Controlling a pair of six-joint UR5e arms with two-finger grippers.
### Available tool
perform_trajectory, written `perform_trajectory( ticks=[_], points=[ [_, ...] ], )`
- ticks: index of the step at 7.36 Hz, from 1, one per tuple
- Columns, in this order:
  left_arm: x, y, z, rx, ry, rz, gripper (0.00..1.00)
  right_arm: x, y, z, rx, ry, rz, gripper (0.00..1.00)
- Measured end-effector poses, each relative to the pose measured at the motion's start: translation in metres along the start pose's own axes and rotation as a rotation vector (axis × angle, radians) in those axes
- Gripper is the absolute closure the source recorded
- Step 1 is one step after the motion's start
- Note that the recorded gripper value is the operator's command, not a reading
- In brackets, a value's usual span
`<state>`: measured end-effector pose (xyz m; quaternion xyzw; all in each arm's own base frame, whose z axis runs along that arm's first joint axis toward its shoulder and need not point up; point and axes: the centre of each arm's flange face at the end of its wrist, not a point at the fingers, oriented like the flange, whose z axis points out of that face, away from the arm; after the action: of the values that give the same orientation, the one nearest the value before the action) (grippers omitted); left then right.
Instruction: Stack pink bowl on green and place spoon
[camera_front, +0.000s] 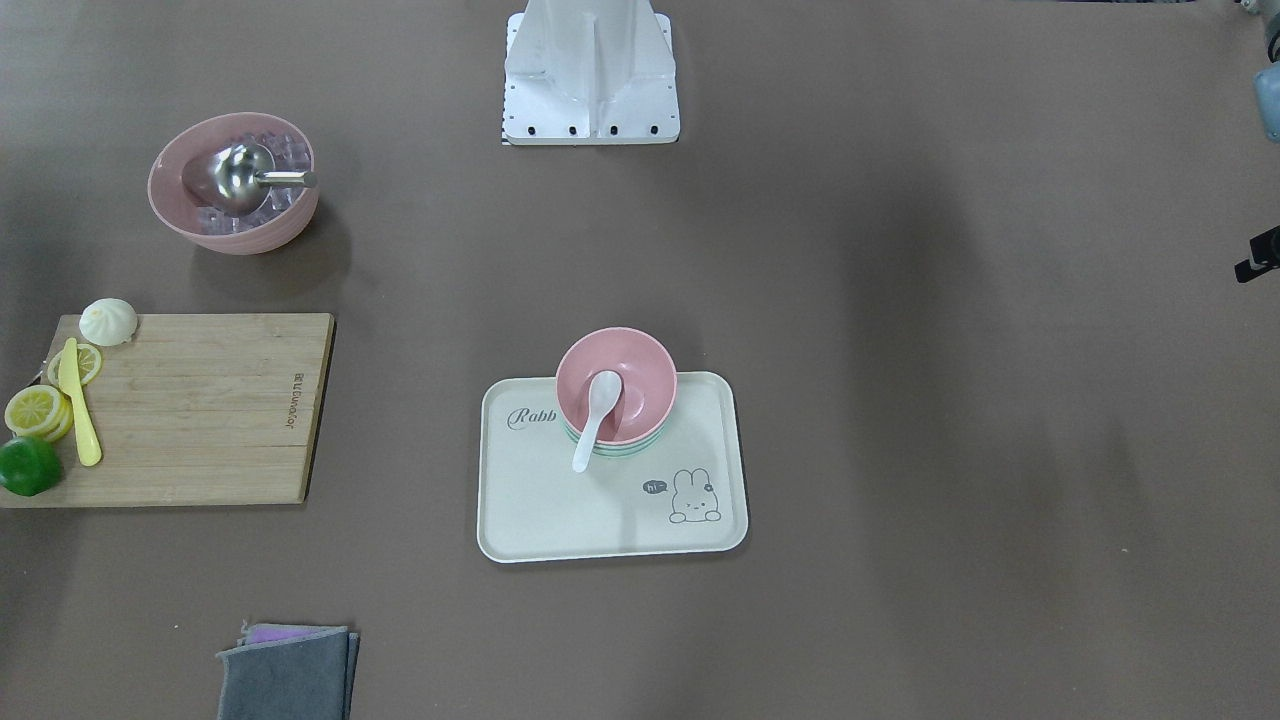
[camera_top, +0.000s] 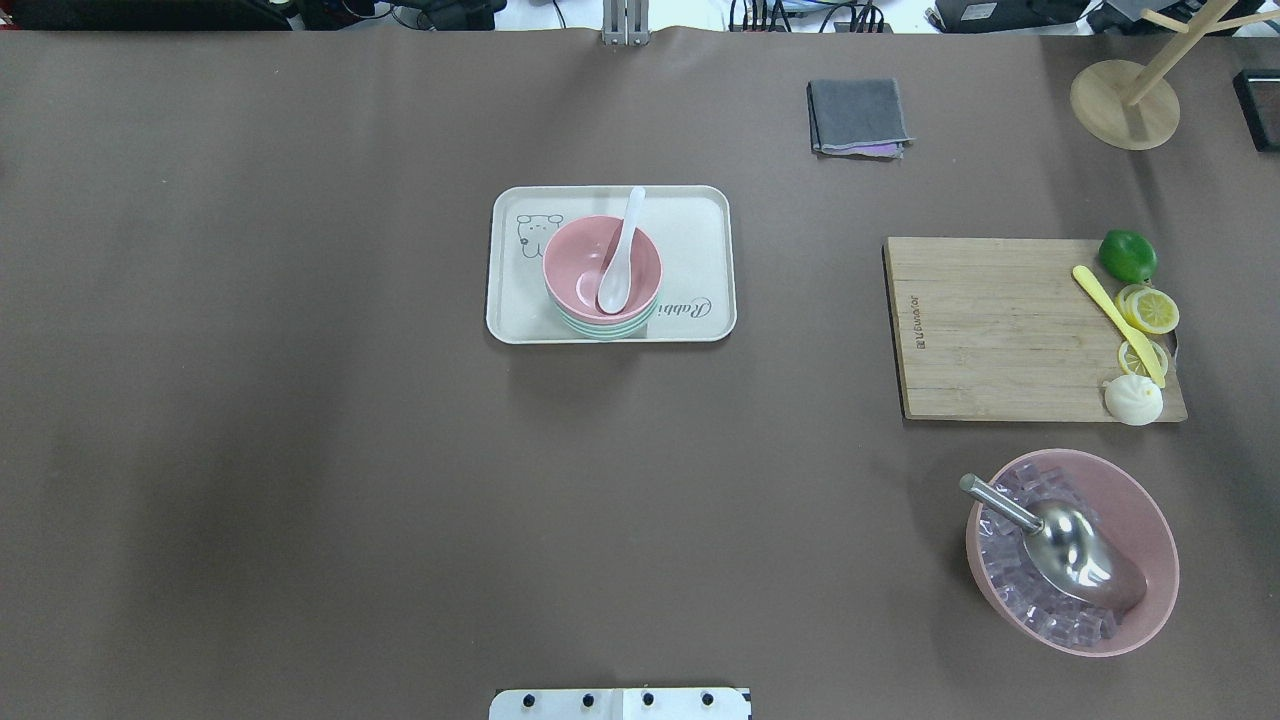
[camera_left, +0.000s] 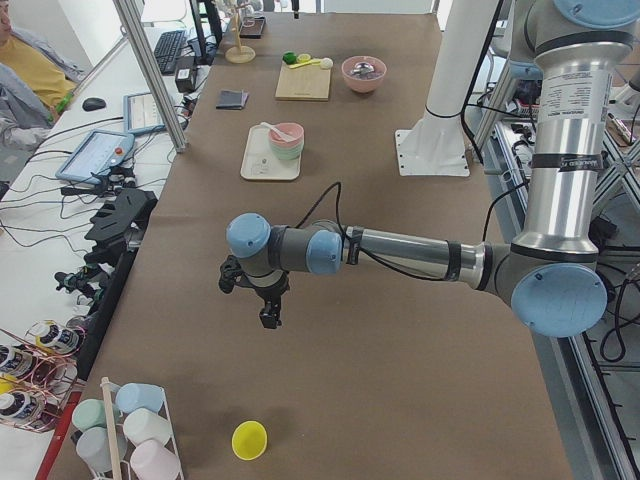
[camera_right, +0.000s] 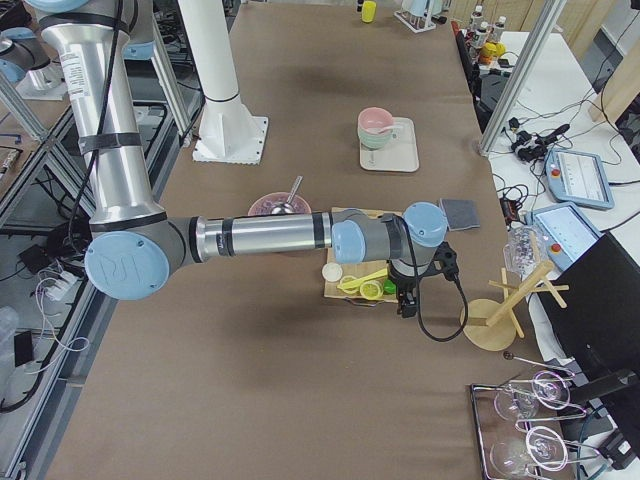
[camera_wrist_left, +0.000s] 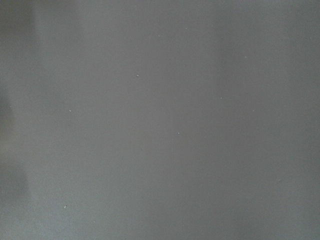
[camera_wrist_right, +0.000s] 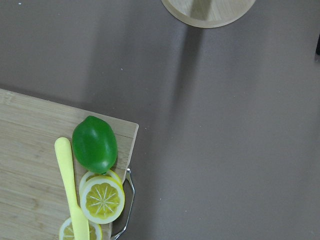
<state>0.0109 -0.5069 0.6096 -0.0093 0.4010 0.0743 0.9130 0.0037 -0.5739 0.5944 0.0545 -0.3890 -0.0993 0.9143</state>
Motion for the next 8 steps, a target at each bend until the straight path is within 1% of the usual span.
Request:
perform_trajectory(
  ticks=[8],
  points=[
    [0.0005, 0.0011, -0.0027, 0.01, -0.001, 0.004, 0.02, -0.005, -0.005, -0.0055, 0.011, 0.001, -0.007, 0.0]
  ],
)
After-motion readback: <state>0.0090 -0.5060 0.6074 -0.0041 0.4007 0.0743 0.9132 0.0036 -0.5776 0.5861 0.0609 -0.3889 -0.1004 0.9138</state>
